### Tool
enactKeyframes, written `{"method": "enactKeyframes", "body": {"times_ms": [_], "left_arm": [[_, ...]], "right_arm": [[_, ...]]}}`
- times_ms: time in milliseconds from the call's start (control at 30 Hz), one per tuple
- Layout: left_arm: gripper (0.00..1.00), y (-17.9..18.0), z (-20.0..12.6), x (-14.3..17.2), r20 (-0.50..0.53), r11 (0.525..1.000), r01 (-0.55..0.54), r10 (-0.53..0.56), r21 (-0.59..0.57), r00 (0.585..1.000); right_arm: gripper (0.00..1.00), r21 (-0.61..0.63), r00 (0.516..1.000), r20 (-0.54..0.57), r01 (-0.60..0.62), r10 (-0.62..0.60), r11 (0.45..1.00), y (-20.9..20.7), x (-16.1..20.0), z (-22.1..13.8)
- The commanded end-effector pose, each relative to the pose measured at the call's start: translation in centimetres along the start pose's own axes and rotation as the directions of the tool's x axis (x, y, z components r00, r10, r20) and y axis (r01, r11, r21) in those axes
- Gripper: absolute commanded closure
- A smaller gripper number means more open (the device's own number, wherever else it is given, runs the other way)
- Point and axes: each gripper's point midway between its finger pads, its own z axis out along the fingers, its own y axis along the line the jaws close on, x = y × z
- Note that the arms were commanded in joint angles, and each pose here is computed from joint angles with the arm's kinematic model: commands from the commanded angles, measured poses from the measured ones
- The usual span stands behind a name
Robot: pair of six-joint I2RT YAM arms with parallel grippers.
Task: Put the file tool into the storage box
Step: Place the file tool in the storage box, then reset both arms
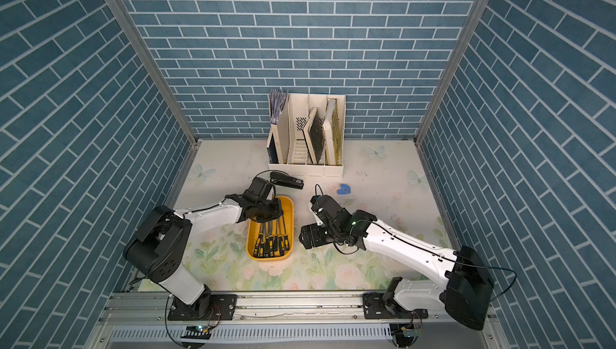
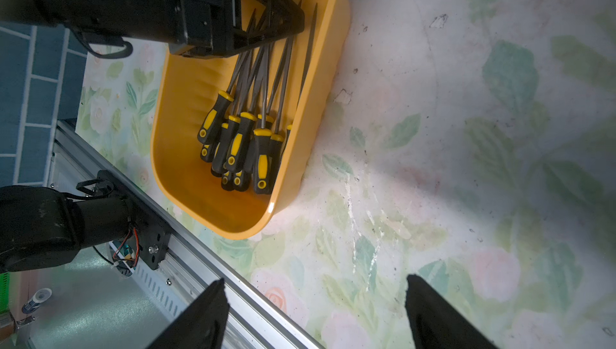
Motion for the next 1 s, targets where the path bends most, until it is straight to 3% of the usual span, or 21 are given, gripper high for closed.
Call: {"method": "enactKeyframes", "body": {"times_ms": [0,167,600,967], "left_arm": [[0.97,0.8,0.8,0.8,-0.011,0.999,-0.016,0.016,-0.03,1.0],[0.83,1.0,0.8,0.6,-0.003,0.999,-0.014,0.014,-0.041,1.0],[0.8,0.3,-1.0,-0.2,0.027,0.999,-0.021,0.022,-0.049,0.999],[0.74,-3.1,-7.0,-3.8,0.178,0.999,-0.047,0.045,0.01,0.983]], "right_arm": [[0.14,0.012,0.999,-0.027,0.023,-0.022,1.0,-0.5,0.6,0.6],[0.14,0.015,0.999,-0.03,0.026,-0.026,1.0,-0.6,0.6,0.7],[0.14,0.015,0.999,-0.033,0.039,-0.039,0.999,-0.7,0.6,0.7],[0.14,0.024,0.999,-0.007,0.043,-0.043,0.999,-1.0,0.2,0.4]]}}
